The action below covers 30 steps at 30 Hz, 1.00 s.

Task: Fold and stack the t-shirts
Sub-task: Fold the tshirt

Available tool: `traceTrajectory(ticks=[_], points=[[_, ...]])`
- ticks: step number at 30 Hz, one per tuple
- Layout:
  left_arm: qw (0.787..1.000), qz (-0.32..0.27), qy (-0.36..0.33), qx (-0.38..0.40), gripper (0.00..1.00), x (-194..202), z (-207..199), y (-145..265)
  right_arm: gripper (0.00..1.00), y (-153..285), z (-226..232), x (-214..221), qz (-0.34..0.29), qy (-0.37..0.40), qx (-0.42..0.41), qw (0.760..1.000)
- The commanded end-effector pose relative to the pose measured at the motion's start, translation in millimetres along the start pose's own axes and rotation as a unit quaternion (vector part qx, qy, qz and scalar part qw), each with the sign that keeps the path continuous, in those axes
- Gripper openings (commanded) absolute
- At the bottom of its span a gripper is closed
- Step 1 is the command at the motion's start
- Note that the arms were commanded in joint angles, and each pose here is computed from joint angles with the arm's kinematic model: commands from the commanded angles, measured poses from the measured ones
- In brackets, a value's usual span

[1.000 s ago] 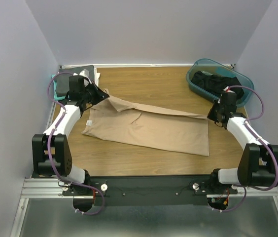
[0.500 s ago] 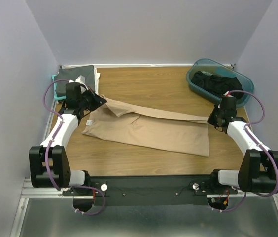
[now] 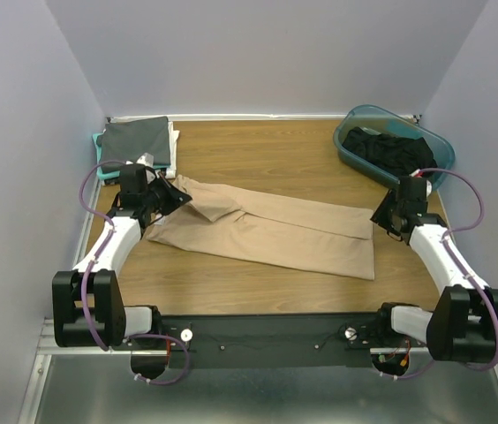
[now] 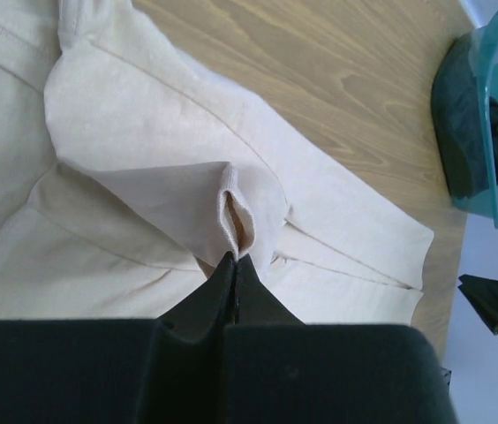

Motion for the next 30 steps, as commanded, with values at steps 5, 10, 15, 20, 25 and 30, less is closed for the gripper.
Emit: traceTrajectory(ticks=[5,10,15,20,25,30], points=[[1.0,0.005,-0.006,0.005,0.0,2.0,3.3,0.6,0.51,-11.2,14.2,-13.7,0.012,0.016,-0.052,0.998],[1.0,-0.008,-0.009,-0.005,0.0,-0.6,4.6,1.3,0.5,-15.3,34.9,-7.6,0.026,0.035,-0.102,0.994],[0.999,-0.027,-0.018,-0.035,0.0,-2.1,13.3,-0.4,0.5,-12.7,81.1,9.0,0.049,0.094,-0.157,0.982],[0.996,-0.041,-0.014,-0.081,0.0,-2.6,31.3,-4.9,0.5,-11.4,116.5,23.8,0.064,0.113,-0.185,0.974],[0.994,-0.037,-0.012,-0.099,0.04,-1.6,42.9,-11.5,0.5,-7.8,159.6,21.8,0.06,0.152,-0.23,0.959],[0.994,-0.025,-0.02,-0.107,0.04,-7.4,50.0,-21.8,0.5,-3.5,222.6,23.1,0.058,0.199,-0.284,0.936]])
Point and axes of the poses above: each gripper's point midway between its finger pads, its own y axis back along the fingers, its own z axis along the line the jaws close on, x = y × z, the point moved 10 cm from there along y, back along the fingers, and after that the axes turned 13 degrees about y, right-handed, at the moved point
